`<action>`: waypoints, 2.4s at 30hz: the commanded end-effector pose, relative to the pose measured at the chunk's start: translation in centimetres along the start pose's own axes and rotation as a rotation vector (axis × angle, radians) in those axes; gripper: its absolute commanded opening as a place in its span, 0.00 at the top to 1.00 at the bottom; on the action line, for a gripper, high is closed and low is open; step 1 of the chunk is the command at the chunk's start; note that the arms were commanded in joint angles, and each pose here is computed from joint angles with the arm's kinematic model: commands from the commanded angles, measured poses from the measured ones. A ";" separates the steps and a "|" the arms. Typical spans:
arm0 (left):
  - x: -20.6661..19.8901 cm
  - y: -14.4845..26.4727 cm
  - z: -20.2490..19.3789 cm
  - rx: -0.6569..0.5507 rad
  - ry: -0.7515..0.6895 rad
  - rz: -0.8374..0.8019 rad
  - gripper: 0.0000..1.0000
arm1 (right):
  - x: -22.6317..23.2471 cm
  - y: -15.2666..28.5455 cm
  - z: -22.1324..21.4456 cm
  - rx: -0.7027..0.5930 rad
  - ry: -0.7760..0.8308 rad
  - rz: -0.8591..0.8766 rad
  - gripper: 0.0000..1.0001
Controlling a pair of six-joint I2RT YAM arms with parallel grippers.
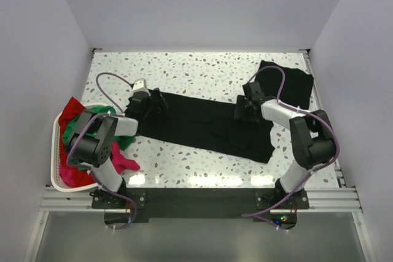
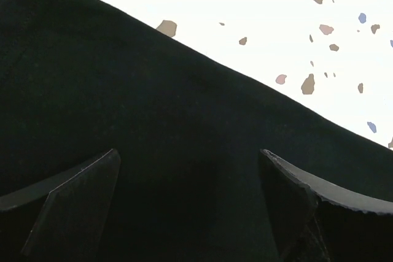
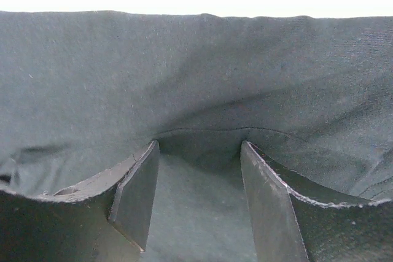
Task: Fold and stack the t-shirts
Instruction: Fold the tshirt
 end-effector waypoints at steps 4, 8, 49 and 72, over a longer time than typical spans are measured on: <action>2.6 2.6 -2.2 0.019 0.073 0.094 0.00 | 2.8 -2.4 -0.4 0.066 0.036 0.044 0.41; 2.6 4.5 -2.2 -0.011 0.106 0.073 0.00 | 4.5 -3.2 0.4 0.077 0.053 0.079 0.41; -2.9 14.9 -11.5 0.221 0.098 -0.155 0.00 | 9.9 -13.5 19.0 -0.029 0.145 0.266 0.24; -3.7 16.8 -10.6 0.197 -0.067 -0.192 0.00 | 11.7 -0.7 18.4 -0.211 0.163 0.432 0.23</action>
Point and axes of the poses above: each gripper's point midway between its finger pads, its own y axis back along the fingers, its own x axis along the line the jaws close on, z = x × y, the point moved 5 cm from there along y, back along the fingers, and after that the axes turned 4 degrees about y, right-handed, at the moved point
